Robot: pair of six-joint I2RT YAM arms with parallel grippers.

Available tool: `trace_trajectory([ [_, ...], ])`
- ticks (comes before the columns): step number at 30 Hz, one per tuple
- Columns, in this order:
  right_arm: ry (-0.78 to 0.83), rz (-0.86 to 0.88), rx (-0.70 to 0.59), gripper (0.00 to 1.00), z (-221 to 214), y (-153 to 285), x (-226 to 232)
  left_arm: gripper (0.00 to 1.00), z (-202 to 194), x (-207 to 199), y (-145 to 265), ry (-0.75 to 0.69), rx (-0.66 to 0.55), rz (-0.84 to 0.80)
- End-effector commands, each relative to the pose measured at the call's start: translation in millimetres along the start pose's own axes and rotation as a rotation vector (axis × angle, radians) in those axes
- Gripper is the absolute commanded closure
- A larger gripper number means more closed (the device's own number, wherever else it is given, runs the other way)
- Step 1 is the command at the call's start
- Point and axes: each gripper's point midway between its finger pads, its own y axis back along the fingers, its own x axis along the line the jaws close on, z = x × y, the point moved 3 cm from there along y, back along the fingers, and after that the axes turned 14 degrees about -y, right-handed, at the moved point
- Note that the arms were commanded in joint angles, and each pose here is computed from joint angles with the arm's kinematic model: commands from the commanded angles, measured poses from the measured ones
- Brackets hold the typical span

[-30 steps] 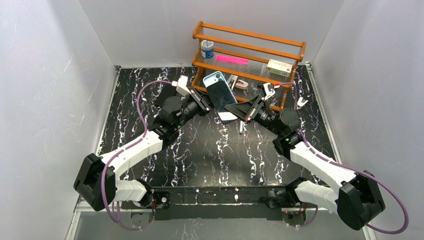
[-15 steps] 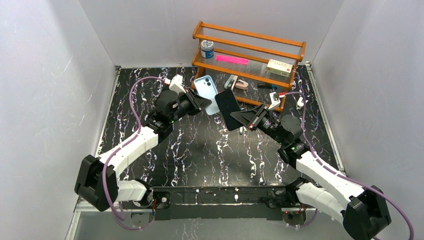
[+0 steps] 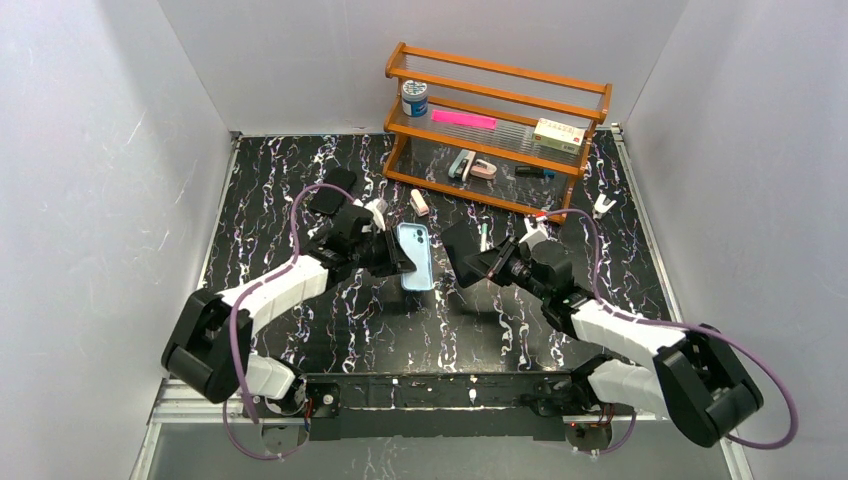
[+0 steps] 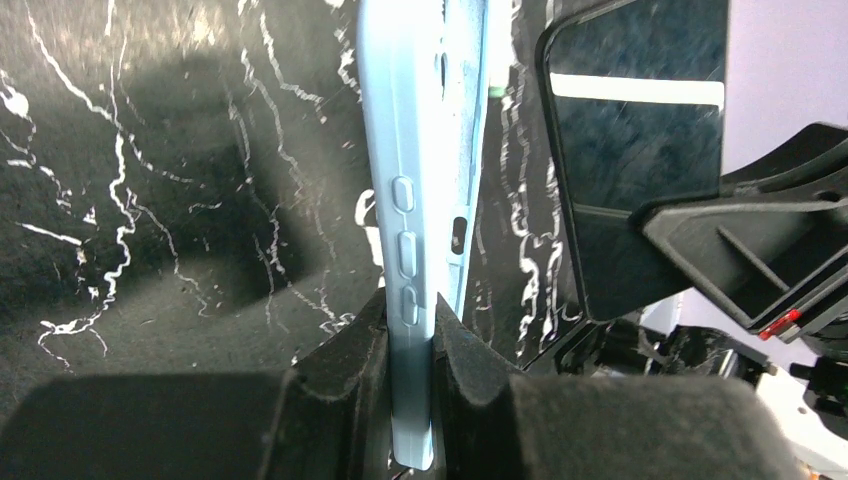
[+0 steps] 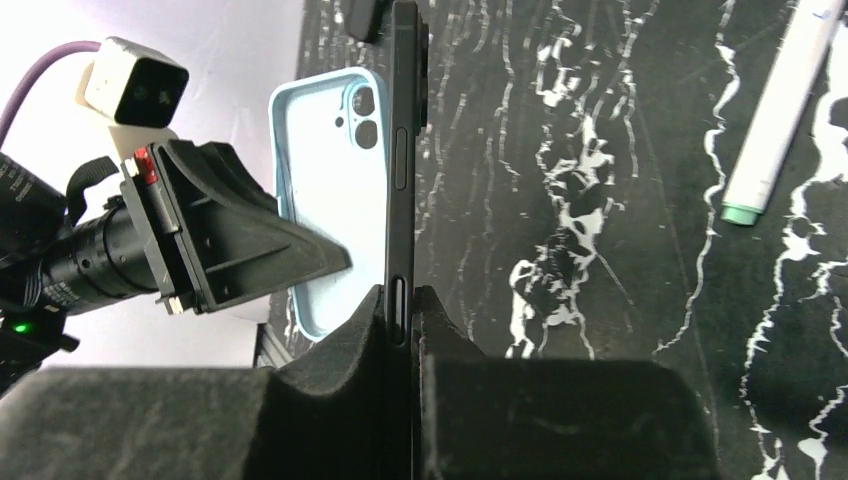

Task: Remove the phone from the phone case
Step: Place the phone case at the center of the board.

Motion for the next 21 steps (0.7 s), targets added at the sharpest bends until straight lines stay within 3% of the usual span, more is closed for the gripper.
trace_trajectory([
  [1,0.029,0.114,-0.085,0.99,17,-14,22,1.0,-19,6,-9,-0.002,0.114,-0.013],
  [11,-0.012,-0.005,-0.085,0.99,4,-43,-18,0.99,-37,32,-35,0.059,0.194,0.085],
  [16,-0.022,-0.051,-0.061,0.99,-11,-52,-32,0.92,-47,42,-36,0.066,0.231,0.131],
  [21,-0.049,-0.077,-0.04,0.88,-25,-59,-42,0.77,-57,54,-32,0.074,0.244,0.199],
])
